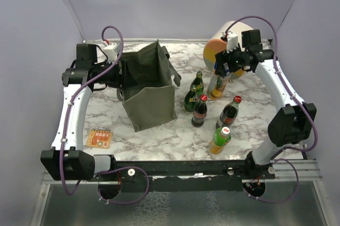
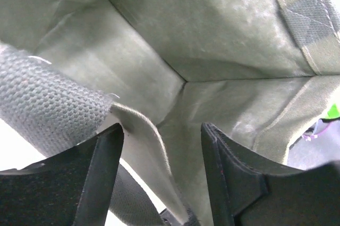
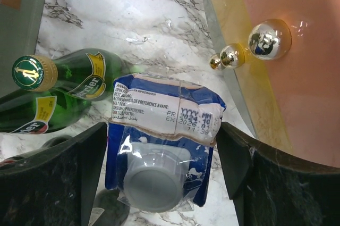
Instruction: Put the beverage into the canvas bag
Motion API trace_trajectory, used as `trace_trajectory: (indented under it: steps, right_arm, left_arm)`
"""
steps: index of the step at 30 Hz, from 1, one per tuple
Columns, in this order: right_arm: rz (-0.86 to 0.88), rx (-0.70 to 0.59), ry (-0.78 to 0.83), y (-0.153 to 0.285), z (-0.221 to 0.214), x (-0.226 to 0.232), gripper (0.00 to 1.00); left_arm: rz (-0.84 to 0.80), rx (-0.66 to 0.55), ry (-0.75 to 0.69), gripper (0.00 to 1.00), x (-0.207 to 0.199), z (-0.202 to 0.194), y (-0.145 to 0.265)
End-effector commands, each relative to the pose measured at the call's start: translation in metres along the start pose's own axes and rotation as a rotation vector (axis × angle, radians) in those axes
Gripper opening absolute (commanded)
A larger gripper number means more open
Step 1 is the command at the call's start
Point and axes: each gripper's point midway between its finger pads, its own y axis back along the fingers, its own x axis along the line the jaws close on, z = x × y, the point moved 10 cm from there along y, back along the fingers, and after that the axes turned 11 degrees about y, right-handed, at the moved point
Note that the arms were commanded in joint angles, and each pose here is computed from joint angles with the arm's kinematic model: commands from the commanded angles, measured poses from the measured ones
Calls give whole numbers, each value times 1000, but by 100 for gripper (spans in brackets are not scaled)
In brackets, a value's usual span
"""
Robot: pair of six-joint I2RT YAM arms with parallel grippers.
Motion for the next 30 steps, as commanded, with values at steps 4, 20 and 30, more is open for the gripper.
trace_trajectory:
  steps: [4,20,30]
  right_arm:
    - [-11,-36,25,-6,5,-3,77]
    - [1,-35,19,-12,0,2,65]
    - [-16,-86,46,0,12,1,39]
  left_arm:
    - [145,-161,-28,76,3,19,32]
    - [336,-346,-97,99,11,60,58]
    - [385,-321,-91,99,26,64,50]
